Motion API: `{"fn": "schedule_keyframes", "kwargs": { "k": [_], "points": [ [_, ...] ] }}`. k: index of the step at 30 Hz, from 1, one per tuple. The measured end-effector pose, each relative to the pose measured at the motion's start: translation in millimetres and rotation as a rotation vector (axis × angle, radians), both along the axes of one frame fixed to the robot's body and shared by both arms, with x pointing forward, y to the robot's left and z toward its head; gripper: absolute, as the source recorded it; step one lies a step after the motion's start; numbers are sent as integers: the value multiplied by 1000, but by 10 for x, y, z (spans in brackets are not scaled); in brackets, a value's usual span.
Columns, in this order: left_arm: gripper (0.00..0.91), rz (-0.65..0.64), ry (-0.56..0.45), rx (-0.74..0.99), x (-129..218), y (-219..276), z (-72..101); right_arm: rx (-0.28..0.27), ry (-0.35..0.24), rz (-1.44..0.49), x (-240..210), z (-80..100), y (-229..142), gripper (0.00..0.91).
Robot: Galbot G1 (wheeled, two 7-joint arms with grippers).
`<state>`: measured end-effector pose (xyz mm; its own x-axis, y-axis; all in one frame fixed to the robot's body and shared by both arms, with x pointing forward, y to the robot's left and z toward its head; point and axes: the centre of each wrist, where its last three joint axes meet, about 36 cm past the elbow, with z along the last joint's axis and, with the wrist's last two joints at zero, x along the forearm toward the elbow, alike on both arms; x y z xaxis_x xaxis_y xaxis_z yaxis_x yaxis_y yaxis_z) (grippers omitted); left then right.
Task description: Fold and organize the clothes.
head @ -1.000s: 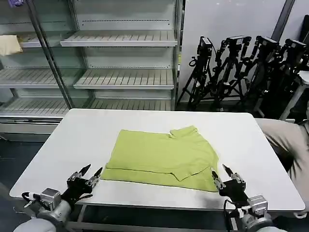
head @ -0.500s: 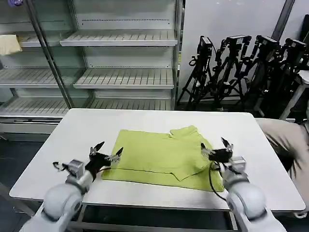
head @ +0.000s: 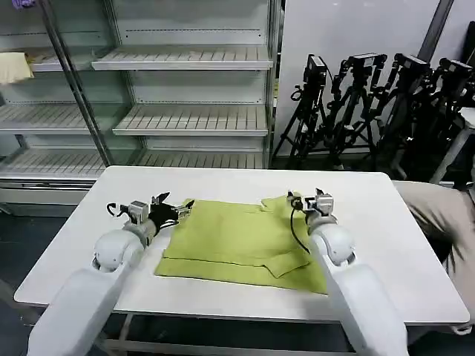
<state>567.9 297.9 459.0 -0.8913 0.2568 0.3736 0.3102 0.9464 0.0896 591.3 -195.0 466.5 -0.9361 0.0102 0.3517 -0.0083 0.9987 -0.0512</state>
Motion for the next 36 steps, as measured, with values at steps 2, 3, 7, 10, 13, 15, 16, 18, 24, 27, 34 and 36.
{"fn": "schedule_keyframes", "kwargs": {
  "k": [2,3,7,10,13,15,16,18,24,27,34,36],
  "points": [
    [907,-1,21,5,73,10,-33,0,14,-10,67,-22,8,907],
    [907,-2,29,7,102,11,-47,1,22,-14,96,-34,10,907],
    [907,-1,58,6,202,37,-90,7,47,-25,179,-78,7,907],
    [907,3,77,5,266,44,-119,10,62,-28,227,-106,5,907],
    [907,11,91,3,319,63,-139,17,73,-31,270,-120,16,907],
    [907,14,98,1,344,63,-155,21,79,-31,283,-132,30,907],
    [907,15,100,1,357,64,-155,23,83,-30,286,-142,39,816],
    [907,17,102,0,385,61,-154,30,89,-28,289,-157,56,232],
    [907,17,102,-6,456,53,-145,45,101,-20,296,-186,82,0],
    [10,12,107,-6,465,49,-164,48,103,-16,296,-199,86,0],
    [10,-3,121,-23,463,40,-223,54,109,-4,286,-224,94,0],
    [10,-8,125,-25,457,40,-235,55,110,2,278,-230,93,0]
  ]
}}
